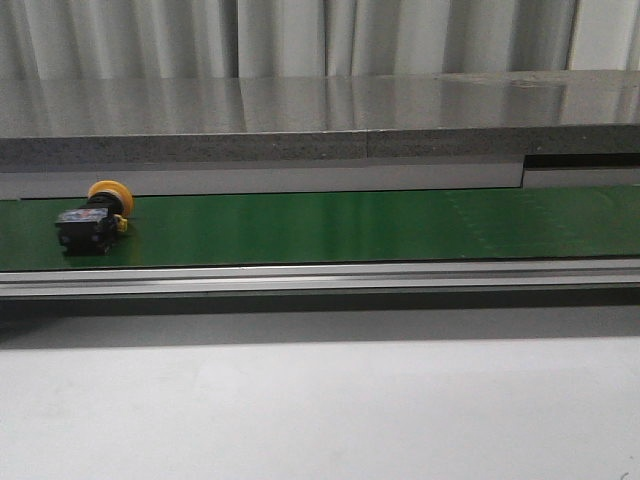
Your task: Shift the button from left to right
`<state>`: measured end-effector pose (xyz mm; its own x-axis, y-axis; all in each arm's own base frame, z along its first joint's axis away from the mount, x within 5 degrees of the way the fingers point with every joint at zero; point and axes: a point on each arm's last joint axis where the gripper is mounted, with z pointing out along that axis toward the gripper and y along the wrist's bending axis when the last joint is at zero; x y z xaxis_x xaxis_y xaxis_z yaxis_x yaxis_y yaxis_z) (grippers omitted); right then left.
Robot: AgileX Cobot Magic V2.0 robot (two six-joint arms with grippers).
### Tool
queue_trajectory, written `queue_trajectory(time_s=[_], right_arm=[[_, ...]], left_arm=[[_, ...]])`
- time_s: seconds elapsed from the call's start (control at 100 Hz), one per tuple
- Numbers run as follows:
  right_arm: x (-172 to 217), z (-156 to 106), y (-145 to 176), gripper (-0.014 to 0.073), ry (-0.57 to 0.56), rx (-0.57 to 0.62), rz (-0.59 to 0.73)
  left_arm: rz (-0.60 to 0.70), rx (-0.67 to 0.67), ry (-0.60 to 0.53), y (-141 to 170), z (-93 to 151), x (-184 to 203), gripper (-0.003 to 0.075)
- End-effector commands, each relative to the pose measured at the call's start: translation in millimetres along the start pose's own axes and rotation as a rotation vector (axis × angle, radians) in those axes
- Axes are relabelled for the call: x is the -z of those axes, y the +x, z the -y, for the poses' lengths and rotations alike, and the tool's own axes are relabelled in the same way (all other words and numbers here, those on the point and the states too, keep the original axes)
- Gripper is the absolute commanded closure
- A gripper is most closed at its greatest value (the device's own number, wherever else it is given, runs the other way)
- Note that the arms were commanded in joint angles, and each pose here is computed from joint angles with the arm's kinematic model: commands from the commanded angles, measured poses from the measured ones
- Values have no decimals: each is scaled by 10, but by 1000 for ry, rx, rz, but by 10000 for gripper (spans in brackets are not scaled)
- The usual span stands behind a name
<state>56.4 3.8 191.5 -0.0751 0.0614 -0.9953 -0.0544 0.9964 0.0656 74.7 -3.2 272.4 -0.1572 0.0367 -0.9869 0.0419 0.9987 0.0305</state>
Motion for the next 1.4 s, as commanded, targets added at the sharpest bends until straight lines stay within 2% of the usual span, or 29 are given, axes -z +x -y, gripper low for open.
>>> queue_trajectory(time_s=[0.0,0.18,0.27,0.35,0.56,0.63,0.95,1.21,1.39], right_arm=[[30,-3,-138,662,0,8,115],[30,-3,-138,662,0,8,115],[30,-3,-138,662,0,8,115],[30,-3,-138,662,0,8,115],[30,-3,-138,662,0,8,115],[30,-3,-138,662,0,8,115],[30,-3,-142,662,0,8,118],[63,-2,-301,662,3,8,290],[110,-18,-506,662,-2,6,309]], left_arm=[[102,9,-1,-156,-4,18,69],[108,9,-1,-162,-5,19,75],[112,9,-2,-165,-5,19,134],[118,9,-3,-171,-6,20,240],[120,9,-3,-173,-6,20,637],[120,9,-3,-173,-6,20,743],[120,9,-3,-173,-6,20,741],[120,9,-3,-173,-6,20,741],[120,9,-3,-173,-6,20,741]])
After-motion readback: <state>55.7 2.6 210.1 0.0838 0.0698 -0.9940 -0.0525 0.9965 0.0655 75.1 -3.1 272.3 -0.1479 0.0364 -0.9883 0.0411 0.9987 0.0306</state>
